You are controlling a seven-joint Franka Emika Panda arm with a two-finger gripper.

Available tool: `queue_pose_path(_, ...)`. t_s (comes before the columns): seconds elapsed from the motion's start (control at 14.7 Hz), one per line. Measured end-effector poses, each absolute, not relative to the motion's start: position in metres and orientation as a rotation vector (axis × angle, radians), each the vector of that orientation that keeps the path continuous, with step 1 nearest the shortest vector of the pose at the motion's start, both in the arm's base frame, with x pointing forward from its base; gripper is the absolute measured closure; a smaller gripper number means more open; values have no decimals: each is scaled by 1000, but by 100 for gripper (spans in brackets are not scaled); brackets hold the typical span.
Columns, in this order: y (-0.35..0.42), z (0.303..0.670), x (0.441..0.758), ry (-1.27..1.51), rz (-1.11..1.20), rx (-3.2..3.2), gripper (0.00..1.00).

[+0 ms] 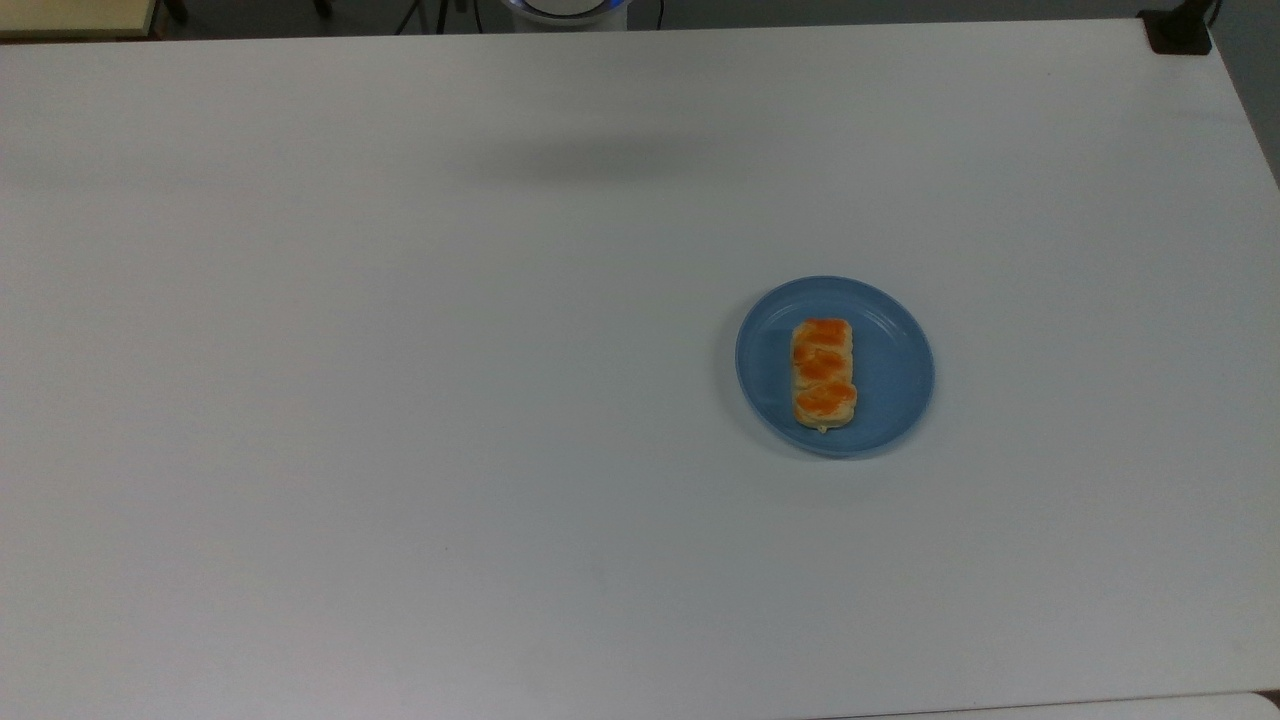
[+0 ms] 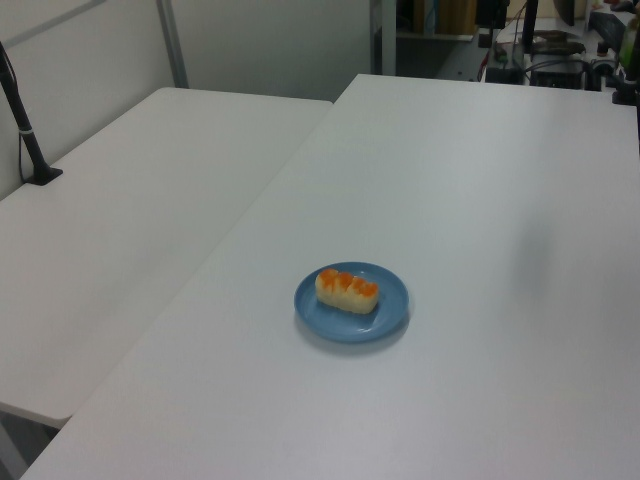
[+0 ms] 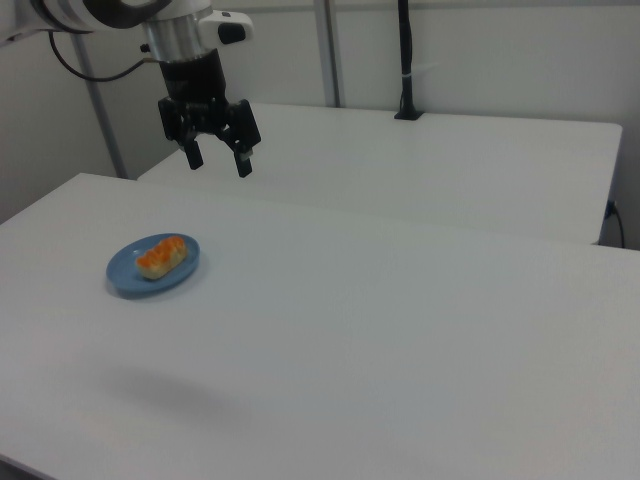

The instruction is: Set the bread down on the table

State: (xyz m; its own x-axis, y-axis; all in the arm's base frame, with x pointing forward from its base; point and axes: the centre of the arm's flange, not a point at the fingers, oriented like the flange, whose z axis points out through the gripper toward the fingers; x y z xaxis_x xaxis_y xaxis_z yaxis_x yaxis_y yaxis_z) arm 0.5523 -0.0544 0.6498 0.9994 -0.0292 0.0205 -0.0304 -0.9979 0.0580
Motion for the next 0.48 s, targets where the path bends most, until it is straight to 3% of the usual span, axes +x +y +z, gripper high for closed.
queue_pose_path(0.48, -50, 649, 560, -43, 113, 3117, 0)
